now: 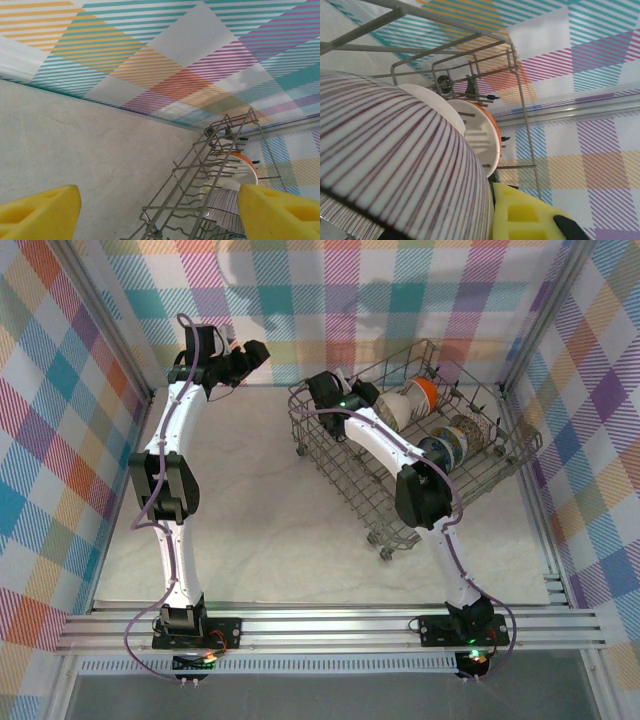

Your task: Load the bowls into the dish rack

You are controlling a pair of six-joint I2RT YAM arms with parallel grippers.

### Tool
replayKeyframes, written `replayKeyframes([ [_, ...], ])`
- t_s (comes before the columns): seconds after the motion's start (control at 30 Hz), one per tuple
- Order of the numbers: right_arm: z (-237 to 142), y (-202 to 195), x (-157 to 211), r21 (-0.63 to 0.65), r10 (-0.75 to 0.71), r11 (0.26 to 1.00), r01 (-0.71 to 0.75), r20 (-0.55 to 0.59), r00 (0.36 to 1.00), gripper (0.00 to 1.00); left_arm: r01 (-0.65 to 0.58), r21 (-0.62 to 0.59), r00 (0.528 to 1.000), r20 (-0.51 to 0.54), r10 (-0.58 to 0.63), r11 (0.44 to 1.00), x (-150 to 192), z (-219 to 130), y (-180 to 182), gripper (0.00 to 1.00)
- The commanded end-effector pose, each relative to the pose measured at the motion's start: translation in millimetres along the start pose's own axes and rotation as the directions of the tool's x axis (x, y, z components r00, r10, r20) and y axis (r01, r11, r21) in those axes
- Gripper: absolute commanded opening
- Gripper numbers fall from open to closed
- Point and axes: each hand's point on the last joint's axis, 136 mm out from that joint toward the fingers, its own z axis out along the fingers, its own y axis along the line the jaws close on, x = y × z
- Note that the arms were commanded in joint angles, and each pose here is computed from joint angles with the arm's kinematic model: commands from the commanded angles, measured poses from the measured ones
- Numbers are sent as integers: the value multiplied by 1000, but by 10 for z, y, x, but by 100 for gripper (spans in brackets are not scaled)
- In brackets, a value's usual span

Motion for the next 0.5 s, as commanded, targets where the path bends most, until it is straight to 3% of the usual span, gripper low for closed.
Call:
replayKeyframes([
  [0.0,-265,-763,-42,102,136,985,-138,23,990,0,-53,69,998,23,52,996,-63,-181,-363,82],
  [0.47,-323,-879,389,163,133,979,-122,-53,990,0,-44,96,999,13,43,994,-51,-189,-422,82],
])
